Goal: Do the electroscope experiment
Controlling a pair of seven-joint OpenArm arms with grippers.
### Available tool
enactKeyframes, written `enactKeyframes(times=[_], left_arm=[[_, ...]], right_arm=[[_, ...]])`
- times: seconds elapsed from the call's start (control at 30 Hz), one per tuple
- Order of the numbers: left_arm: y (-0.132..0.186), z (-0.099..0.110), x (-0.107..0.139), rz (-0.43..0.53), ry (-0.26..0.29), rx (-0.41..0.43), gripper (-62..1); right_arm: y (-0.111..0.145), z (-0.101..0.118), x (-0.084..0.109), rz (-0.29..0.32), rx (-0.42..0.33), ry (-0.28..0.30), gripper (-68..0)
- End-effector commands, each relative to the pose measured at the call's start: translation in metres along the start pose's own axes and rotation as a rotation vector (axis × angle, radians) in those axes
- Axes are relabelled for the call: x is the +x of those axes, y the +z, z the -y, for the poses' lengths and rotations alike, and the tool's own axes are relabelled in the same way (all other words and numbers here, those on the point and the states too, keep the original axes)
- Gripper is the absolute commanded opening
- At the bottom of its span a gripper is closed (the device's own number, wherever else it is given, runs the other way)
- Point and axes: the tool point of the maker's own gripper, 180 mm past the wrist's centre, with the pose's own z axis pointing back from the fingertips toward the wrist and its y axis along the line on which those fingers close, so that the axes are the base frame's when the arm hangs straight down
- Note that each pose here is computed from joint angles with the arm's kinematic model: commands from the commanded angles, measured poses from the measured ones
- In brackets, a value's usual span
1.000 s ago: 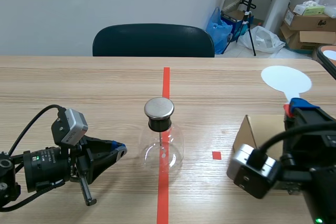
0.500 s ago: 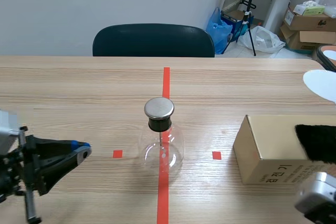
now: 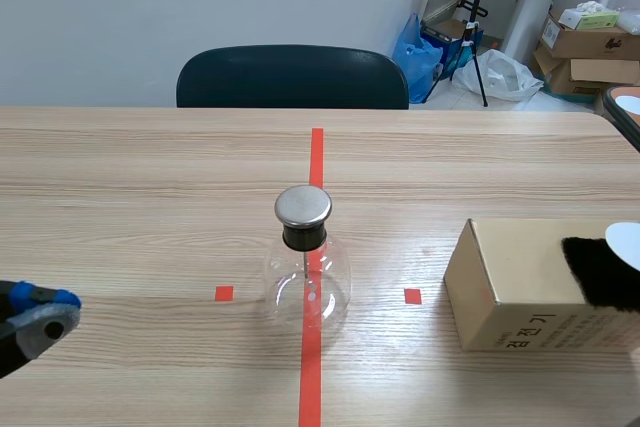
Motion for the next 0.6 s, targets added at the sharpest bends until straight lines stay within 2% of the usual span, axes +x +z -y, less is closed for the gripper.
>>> enactKeyframes(times=[0.0,0.1,0.2,0.3,0.47,0.57], left_arm=[[0.001,0.001,0.009,0.044,0.026,0.024,-57.9],[0.007,0.004,0.020,0.048,0.009,0.047,-49.7],[0.011,0.005,0.028,0.052,-0.005,0.075,-36.0],[0.013,0.005,0.035,0.063,-0.023,0.094,-19.2],[0.013,0.011,0.037,0.051,-0.069,0.079,0.6],[0.013,0.016,0.040,0.065,-0.091,0.053,1.4]], right_arm=[[-0.004,0.015,-0.005,-0.007,-0.073,0.041,-66.4],[-0.003,0.008,-0.009,-0.010,-0.059,0.041,-66.4],[-0.003,0.000,-0.010,-0.014,-0.041,0.038,-66.4],[-0.003,-0.008,-0.011,-0.011,-0.020,0.044,-66.4],[-0.003,-0.022,-0.012,-0.013,0.015,0.044,-66.4],[-0.004,-0.027,-0.012,-0.014,0.024,0.043,-66.4]])
